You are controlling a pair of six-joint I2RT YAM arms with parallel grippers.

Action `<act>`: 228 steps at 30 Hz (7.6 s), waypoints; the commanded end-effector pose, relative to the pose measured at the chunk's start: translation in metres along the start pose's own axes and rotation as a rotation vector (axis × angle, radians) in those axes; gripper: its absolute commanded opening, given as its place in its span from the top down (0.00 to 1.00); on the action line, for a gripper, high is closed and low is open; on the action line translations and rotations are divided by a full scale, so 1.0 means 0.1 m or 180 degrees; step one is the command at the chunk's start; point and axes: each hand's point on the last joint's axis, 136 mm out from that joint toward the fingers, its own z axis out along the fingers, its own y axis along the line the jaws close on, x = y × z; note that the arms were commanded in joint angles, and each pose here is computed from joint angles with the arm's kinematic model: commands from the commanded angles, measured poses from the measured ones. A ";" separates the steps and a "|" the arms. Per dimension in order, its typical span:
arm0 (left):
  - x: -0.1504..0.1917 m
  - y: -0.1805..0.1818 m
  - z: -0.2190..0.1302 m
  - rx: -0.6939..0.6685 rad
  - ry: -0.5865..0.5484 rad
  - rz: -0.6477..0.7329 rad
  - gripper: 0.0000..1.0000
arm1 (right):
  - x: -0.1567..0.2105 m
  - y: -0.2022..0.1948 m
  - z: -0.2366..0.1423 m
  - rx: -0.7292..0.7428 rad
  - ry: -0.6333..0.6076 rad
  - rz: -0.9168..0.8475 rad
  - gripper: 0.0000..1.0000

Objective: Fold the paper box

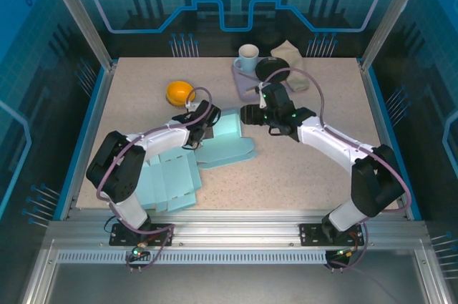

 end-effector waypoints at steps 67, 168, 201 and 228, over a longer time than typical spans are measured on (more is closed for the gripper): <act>0.28 -0.35 -0.19 0.1020 0.0297 -0.0387 0.71 | 1.05 -0.52 0.00 0.0971 0.0269 -0.0221 0.58; -0.12 -0.93 -2.24 0.2273 -0.1884 0.4162 1.00 | 0.31 -0.02 -0.80 -0.1931 -0.0577 -0.3445 0.46; 0.17 -1.07 -2.44 0.3087 -0.1783 0.3972 1.00 | 0.54 0.73 -1.15 -0.2752 -0.0860 -0.3589 0.67; 0.21 -1.11 -2.80 0.3467 -0.1966 0.3940 1.00 | 0.60 0.99 -1.45 -0.3143 -0.0986 -0.3689 0.93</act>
